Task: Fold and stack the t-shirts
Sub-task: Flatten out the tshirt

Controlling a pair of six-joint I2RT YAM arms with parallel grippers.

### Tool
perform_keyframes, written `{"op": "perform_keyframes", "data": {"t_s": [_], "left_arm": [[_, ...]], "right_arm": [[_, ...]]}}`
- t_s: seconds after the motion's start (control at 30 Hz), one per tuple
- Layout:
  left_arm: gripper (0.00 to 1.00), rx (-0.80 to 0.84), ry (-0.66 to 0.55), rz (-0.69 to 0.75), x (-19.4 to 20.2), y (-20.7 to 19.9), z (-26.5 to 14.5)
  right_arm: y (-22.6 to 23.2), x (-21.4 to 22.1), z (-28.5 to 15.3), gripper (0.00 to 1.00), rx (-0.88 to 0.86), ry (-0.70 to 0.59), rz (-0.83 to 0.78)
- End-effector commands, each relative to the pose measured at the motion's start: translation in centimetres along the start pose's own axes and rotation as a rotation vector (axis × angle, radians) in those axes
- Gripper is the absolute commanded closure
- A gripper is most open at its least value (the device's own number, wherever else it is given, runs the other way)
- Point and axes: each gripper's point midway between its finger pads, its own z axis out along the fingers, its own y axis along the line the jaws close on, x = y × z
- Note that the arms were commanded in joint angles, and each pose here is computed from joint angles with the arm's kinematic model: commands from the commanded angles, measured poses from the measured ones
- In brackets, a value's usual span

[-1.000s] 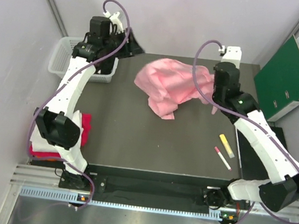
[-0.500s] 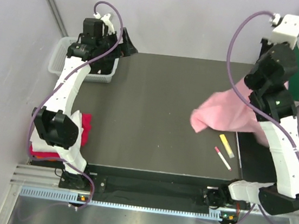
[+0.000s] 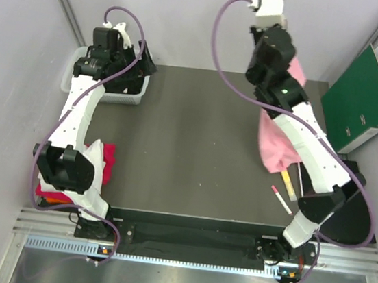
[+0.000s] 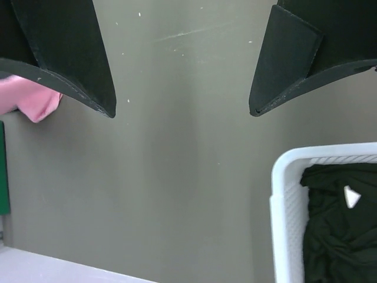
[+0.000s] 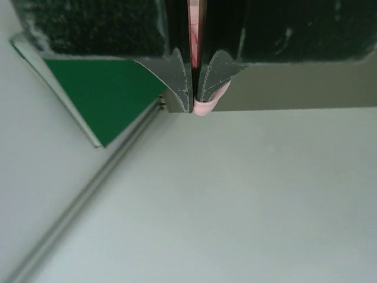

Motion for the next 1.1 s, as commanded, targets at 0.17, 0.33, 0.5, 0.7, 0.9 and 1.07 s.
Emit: {"op": "perform_keyframes", "data": {"t_s": [0.17, 0.33, 0.5, 0.7, 0.9, 1.07], "left_arm": [[0.01, -0.11, -0.106, -0.008, -2.5, 2.5, -3.4], [0.01, -0.252, -0.124, -0.059, -2.8, 6.1, -4.1], [0.01, -0.328, -0.088, -0.08, -1.7, 8.6, -4.1], [0.02, -0.164, 0.014, -0.116, 1.6, 6.9, -1.6], [0.02, 0.005, 0.159, -0.061, 7.2, 2.5, 1.4], [0.02, 0.026, 0.285, -0.015, 11.3, 1.0, 3.6]], "right_arm": [[21.3, 0.2, -6.1, 1.0, -0.587, -0.018, 0.117], [31.9, 1.1, -16.5, 0.98, -0.985, -0.014, 0.119], [35.0, 2.7, -23.7, 0.0, -1.232, 0.056, 0.141], [26.8, 6.0, -14.6, 0.0, -0.839, 0.167, 0.202], [19.4, 16.5, -4.9, 0.0, -0.63, 0.467, 0.3], [16.1, 26.1, -1.6, 0.12, -0.508, 0.733, 0.422]]}}
